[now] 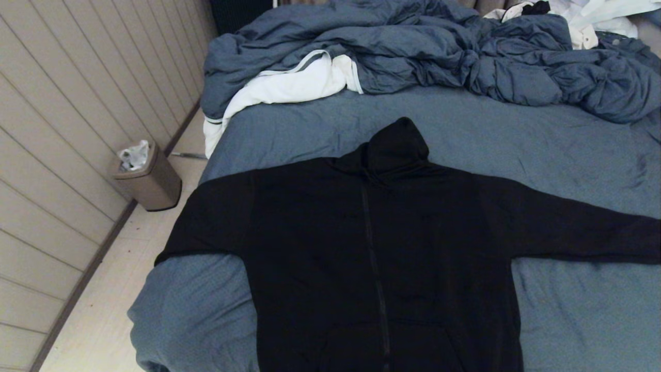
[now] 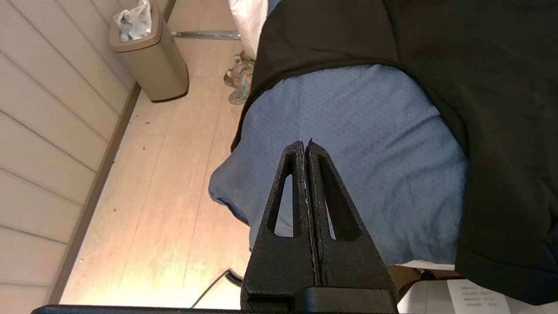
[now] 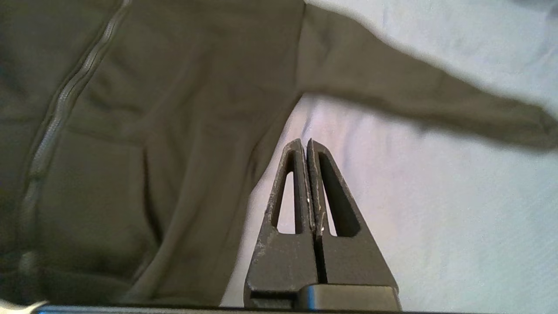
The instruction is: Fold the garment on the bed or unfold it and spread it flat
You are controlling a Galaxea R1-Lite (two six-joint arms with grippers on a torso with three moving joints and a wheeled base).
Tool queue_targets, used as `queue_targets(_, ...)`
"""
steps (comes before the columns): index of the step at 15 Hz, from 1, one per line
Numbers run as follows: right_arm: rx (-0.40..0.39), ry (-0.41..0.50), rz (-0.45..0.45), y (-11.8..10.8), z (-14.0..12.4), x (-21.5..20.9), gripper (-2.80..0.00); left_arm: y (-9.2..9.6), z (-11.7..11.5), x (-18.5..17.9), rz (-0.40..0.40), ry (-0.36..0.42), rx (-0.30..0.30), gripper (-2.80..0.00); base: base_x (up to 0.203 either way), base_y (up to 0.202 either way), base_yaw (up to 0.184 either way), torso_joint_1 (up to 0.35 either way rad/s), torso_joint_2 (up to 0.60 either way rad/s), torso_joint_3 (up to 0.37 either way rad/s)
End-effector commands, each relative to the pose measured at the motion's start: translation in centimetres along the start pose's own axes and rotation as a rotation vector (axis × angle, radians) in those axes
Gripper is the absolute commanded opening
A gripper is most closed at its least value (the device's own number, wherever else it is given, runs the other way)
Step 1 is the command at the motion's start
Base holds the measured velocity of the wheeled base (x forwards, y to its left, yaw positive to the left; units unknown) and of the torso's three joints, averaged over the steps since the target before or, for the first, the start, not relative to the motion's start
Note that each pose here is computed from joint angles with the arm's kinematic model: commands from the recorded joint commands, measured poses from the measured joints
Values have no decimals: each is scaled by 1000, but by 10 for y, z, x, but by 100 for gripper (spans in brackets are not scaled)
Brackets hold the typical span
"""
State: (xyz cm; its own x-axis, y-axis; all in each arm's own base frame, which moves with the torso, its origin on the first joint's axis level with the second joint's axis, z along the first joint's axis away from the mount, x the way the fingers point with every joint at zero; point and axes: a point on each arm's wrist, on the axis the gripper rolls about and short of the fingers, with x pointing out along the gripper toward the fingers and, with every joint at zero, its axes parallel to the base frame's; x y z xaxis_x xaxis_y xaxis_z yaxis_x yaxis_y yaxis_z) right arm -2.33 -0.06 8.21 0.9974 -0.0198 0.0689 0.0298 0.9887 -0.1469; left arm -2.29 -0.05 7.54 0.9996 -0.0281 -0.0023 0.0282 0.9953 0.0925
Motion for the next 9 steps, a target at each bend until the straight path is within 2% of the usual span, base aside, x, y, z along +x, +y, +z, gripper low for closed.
queue_targets(1,69,36,8,1,-3,0,-280,0,-1,0,1,10,-1,-280,0,0,0,0,0,0)
queue_targets(2,113,75,11,1,-7,0,-280,0,-1,0,3,10,-4,-280,0,0,0,0,0,0)
queue_targets(3,112,78,10,1,-7,0,-280,0,-1,0,7,12,-2,-280,0,0,0,0,0,0)
queue_targets(4,34,77,13,1,-7,0,-280,0,-1,0,9,12,-1,-280,0,0,0,0,0,0)
queue_targets(5,-129,76,19,1,-7,0,-280,0,-1,0,9,12,7,-280,0,0,0,0,0,0)
queue_targets(6,-369,73,28,1,-7,0,-280,0,-1,0,7,14,8,-280,0,0,0,0,0,0)
queue_targets(7,-566,71,36,1,-7,0,-280,0,-1,0,9,12,9,-280,0,0,0,0,0,0)
queue_targets(8,-677,69,39,1,-7,0,-280,0,-1,0,9,12,8,-280,0,0,0,0,0,0)
queue_targets(9,-712,68,41,1,-7,0,-280,0,-1,0,7,11,4,-280,0,0,0,0,0,0)
